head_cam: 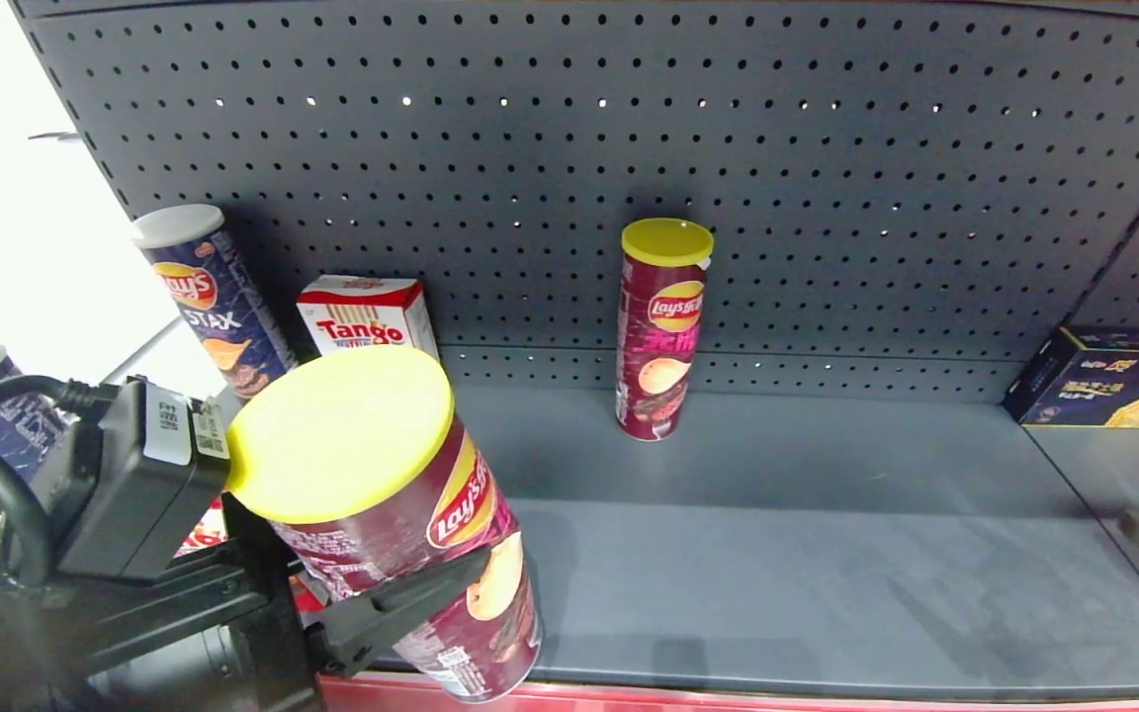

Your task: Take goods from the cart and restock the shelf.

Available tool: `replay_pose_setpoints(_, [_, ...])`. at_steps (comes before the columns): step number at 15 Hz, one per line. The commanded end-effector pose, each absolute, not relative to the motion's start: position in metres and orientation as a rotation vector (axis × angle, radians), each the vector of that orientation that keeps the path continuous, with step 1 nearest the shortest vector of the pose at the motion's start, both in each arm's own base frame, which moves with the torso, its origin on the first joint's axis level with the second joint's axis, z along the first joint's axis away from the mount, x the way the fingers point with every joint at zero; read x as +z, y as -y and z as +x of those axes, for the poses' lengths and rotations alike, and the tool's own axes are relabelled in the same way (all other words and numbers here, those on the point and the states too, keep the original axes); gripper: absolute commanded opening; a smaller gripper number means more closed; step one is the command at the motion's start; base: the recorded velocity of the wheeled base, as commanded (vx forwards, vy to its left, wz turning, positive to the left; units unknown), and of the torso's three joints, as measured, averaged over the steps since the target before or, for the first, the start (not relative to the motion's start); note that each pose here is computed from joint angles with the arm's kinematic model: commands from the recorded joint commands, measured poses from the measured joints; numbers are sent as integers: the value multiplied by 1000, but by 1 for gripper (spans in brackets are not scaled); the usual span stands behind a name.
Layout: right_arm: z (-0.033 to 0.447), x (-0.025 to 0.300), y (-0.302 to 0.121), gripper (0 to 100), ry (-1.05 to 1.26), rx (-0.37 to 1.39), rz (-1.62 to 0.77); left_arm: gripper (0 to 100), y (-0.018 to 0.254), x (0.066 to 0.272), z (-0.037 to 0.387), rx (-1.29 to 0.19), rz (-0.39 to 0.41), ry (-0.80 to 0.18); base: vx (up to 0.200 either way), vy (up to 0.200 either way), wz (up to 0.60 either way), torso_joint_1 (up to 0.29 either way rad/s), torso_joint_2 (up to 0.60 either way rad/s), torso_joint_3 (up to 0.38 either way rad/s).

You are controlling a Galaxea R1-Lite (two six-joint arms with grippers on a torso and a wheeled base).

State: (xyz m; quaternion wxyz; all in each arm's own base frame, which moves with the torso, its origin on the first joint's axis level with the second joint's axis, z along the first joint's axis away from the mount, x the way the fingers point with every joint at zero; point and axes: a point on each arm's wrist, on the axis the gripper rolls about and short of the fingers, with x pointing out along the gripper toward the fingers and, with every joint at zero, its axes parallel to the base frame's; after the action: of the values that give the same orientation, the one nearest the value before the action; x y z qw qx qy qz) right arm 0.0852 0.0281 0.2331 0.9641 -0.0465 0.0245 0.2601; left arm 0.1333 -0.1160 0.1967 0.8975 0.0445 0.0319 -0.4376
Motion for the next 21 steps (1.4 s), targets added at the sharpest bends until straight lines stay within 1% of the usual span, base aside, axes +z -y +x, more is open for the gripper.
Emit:
replay_pose_setpoints(1, [139, 228, -46, 100, -114, 559, -97, 0, 117, 196, 134, -908, 94, -70, 0, 0, 0, 0, 0, 0])
replay_pose_setpoints(3, [175, 234, -60, 100, -75, 617, -76, 0, 116, 198, 134, -903, 92, -62, 0, 0, 0, 0, 0, 0])
replay_pose_setpoints(5, [200, 242, -69, 100, -33, 655, -75, 0, 116, 198, 134, -903, 92, -62, 0, 0, 0, 0, 0, 0])
replay_pose_setpoints(8, [228, 245, -80, 100, -4, 802, -83, 0, 116, 197, 134, -905, 94, -65, 0, 0, 0, 0, 0, 0])
replay_pose_setpoints(10, [248, 241, -85, 100, 74, 943, -117, 0, 116, 198, 134, -903, 93, -66, 0, 0, 0, 0, 0, 0])
replay_pose_setpoints(14, [277, 234, -95, 100, 120, 1100, -135, 0, 116, 197, 134, -900, 93, -67, 0, 0, 0, 0, 0, 0])
replay_pose_setpoints(17, [294, 226, -99, 100, 124, 1175, -144, 0, 116, 197, 134, -902, 93, -67, 0, 0, 0, 0, 0, 0])
replay_pose_setpoints(18, [303, 218, -102, 100, 118, 1201, -141, 0, 116, 196, 133, -902, 94, -70, 0, 0, 0, 0, 0, 0])
replay_pose_setpoints(21, [318, 209, -108, 100, 105, 1210, -136, 0, 116, 197, 133, -900, 93, -66, 0, 0, 0, 0, 0, 0])
